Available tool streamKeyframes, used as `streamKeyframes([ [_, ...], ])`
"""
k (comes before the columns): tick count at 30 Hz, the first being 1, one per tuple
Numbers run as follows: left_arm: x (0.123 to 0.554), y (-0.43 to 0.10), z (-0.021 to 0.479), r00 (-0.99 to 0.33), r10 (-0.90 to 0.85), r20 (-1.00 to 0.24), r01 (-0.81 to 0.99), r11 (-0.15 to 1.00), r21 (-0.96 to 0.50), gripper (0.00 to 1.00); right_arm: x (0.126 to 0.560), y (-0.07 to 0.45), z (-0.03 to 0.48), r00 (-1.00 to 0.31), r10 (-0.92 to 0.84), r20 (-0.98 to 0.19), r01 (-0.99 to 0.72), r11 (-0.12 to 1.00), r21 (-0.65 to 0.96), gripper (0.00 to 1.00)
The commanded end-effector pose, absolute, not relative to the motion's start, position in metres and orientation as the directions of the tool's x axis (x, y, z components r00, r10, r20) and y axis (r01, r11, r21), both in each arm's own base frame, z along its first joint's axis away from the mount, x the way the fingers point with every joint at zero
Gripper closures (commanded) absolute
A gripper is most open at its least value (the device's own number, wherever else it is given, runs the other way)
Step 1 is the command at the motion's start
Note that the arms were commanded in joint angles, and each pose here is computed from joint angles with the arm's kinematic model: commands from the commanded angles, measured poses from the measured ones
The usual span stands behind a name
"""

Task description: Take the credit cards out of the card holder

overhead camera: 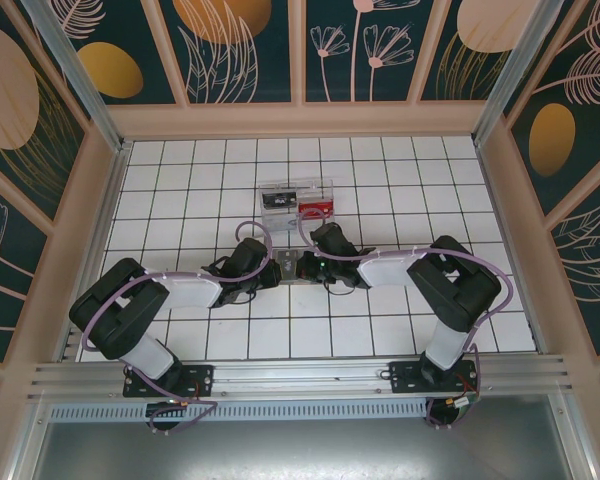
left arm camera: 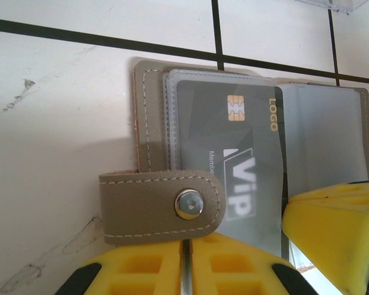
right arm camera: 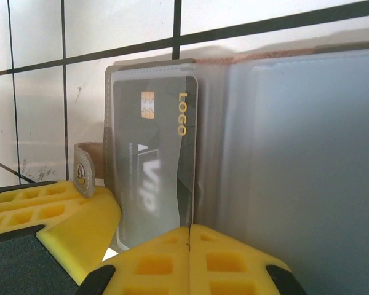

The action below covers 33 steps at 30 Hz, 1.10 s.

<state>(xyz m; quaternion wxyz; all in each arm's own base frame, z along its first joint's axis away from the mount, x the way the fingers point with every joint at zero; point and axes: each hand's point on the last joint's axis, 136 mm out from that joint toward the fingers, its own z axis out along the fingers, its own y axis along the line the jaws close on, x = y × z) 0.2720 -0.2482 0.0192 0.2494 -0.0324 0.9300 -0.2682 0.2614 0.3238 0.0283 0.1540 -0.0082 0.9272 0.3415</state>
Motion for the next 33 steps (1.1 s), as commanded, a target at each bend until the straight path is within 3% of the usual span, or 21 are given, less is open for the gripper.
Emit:
streamKeyframes([
  [1, 0.266, -0.242, 0.008, -0.887, -0.191, -0.421, 0.049, 0.868, -0.495, 0.88, 0.262, 0.322, 0.036, -0.948, 0.108, -0.301, -0.123, 0.746, 0.655, 1.00],
  [5, 0.266, -0.235, 0.001, -0.888, -0.192, -0.418, 0.023, 0.889, -0.457, 0.93, 0.264, 0.308, 0.038, -0.942, 0.132, -0.309, -0.106, 0.757, 0.645, 1.00],
  [16, 0.267, -0.237, 0.006, -0.885, -0.196, -0.421, 0.031, 0.880, -0.474, 0.93, 0.263, 0.299, 0.039, -0.940, 0.146, -0.310, -0.099, 0.751, 0.653, 1.00],
  [18, 0.267, -0.238, 0.006, -0.886, -0.195, -0.421, 0.032, 0.879, -0.475, 0.93, 0.264, 0.303, 0.040, -0.940, 0.142, -0.309, -0.107, 0.739, 0.665, 0.88],
  [21, 0.266, -0.239, 0.007, -0.887, -0.192, -0.419, 0.037, 0.877, -0.479, 0.93, 0.268, 0.306, 0.043, -0.936, 0.145, -0.319, -0.116, 0.732, 0.671, 0.83],
  [33, 0.266, -0.241, 0.009, -0.887, -0.188, -0.421, 0.046, 0.872, -0.487, 0.93, 0.277, 0.310, 0.032, -0.943, 0.145, -0.298, -0.099, 0.735, 0.671, 0.82],
])
